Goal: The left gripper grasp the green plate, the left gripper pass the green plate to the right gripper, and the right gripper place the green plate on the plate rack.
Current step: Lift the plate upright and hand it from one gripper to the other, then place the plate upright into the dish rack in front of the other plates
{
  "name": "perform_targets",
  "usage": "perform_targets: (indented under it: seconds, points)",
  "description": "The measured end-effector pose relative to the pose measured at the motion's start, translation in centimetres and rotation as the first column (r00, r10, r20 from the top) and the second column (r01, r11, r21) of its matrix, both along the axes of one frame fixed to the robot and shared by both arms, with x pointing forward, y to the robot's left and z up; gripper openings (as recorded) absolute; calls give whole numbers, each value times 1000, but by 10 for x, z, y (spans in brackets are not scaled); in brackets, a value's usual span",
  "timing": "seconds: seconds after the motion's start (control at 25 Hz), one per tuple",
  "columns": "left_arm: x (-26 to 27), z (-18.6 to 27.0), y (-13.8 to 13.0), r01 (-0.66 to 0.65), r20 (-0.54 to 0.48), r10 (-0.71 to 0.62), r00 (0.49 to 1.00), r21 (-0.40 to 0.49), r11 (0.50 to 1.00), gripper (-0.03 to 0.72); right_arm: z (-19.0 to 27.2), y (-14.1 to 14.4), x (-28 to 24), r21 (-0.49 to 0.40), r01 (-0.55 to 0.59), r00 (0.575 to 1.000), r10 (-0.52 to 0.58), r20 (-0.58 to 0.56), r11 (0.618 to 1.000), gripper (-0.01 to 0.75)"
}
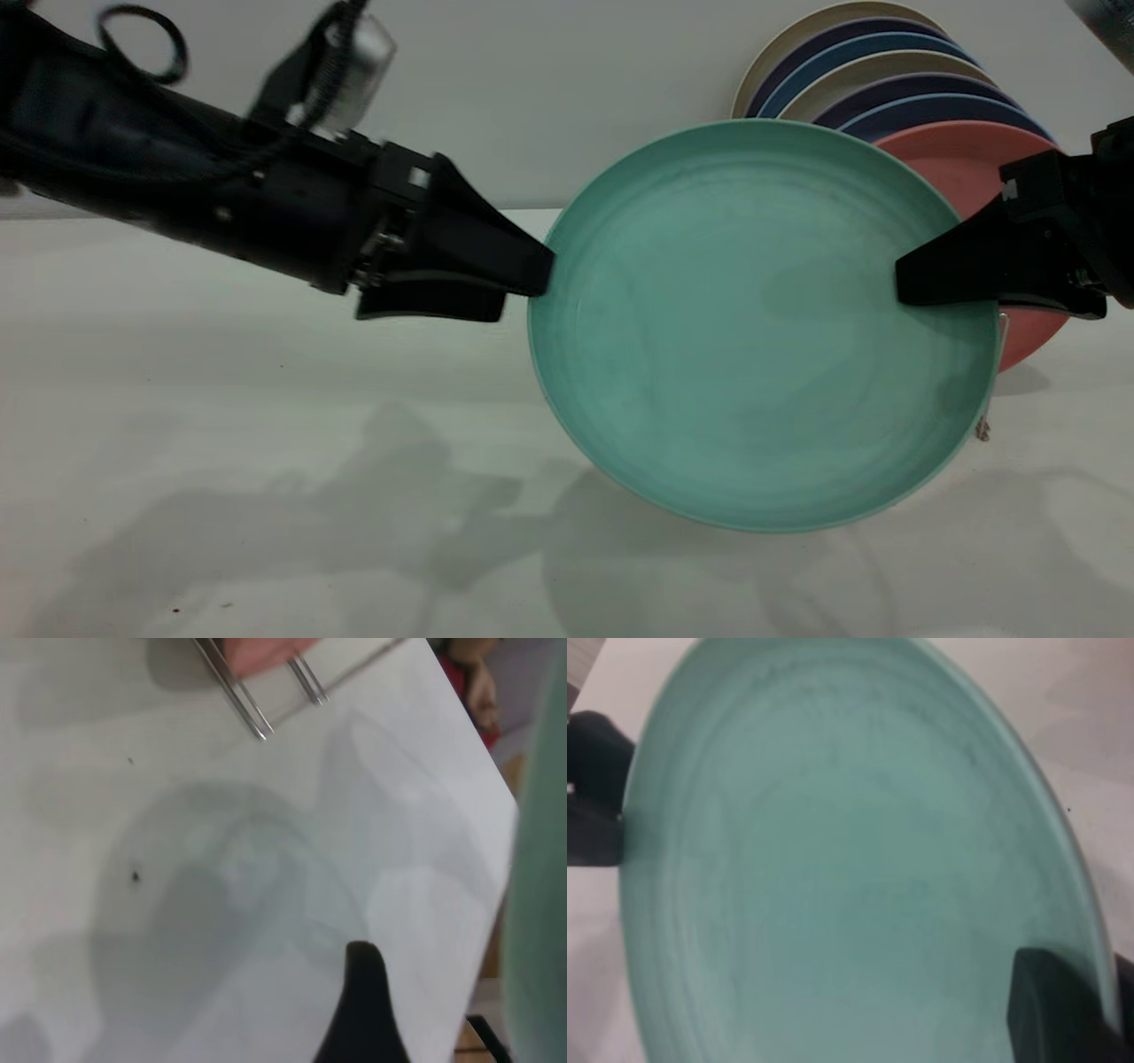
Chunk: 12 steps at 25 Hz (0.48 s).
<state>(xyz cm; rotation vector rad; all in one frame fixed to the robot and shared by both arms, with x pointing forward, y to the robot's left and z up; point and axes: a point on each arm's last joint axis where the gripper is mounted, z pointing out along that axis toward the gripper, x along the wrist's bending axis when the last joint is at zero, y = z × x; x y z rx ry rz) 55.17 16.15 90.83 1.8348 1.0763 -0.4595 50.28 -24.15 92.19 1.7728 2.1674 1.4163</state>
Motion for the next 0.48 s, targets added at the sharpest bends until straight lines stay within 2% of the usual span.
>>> perform_targets:
  seconds: [0.2,0.28,0.36,0.48]
  points:
    - [-1,24,23,15,-6,-15,1000,-74,997,602,0,0,0,0,0,1000,0,0,1000,38]
    - [-1,29,37,12,-15,-13,1000,-73,997,596,0,0,0,-1,0,1000,0,0,1000,38]
    - [-2,27,51,1,-45,-3,999,-31,1000,593,0,0,0,-10,-10,1000,10,10,1000,38]
    - [0,16,74,-60,-116,72,991,101,993,591,-1,0,-1,-51,-61,997,63,44,997,38]
